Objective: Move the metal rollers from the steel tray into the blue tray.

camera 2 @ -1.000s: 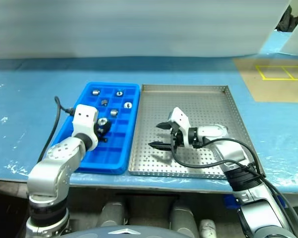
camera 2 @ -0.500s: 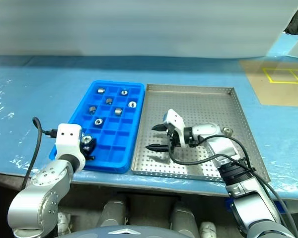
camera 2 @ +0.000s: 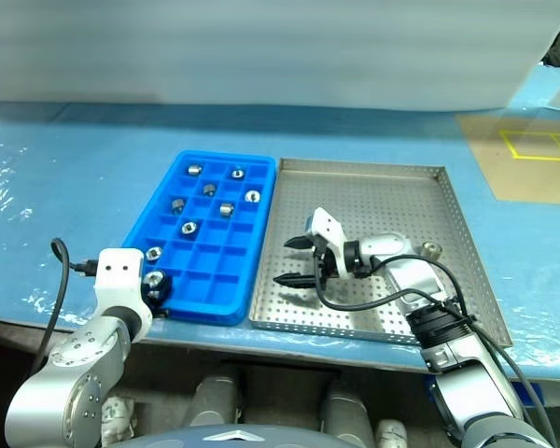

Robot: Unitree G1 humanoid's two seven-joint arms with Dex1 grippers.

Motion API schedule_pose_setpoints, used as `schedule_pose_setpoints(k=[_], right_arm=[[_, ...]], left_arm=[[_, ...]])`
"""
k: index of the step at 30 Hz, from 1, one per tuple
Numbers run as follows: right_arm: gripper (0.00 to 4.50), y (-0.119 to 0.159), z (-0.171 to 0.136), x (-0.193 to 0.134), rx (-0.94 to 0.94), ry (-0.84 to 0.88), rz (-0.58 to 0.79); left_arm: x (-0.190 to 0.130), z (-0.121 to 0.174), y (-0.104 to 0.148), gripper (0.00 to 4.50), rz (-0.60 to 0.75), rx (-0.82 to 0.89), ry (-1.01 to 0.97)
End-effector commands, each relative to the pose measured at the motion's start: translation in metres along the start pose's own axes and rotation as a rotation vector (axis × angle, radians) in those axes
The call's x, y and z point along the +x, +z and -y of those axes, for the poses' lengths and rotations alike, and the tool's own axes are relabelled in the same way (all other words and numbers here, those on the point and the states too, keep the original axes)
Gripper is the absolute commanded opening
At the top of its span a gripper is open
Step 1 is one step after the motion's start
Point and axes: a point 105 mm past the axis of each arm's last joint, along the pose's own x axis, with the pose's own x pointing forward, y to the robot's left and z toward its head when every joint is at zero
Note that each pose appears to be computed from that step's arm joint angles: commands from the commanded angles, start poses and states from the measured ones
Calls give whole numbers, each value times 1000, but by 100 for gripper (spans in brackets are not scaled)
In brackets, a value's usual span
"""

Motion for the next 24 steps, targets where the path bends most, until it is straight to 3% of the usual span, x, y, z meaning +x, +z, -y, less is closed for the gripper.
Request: schedule_pose_setpoints(k=[1, 6, 10, 13, 24], right_arm=[[450, 12, -1, -2, -42, 0, 24], [450, 11, -2, -3, -40, -8, 26], [450, 10, -1, -4, -38, -23, 27], [450, 9, -2, -7, -35, -33, 26], [450, 20, 10, -29, 21, -209, 115]], left_arm=[[2, -3, 4, 174, 18, -3, 1], [8, 1, 1, 174, -4, 11, -36], [11, 2, 1, 306, -15, 36, -43], [14, 9, 16, 405, 49, 29, -83], [23, 58, 96, 405, 342, 120, -360]])
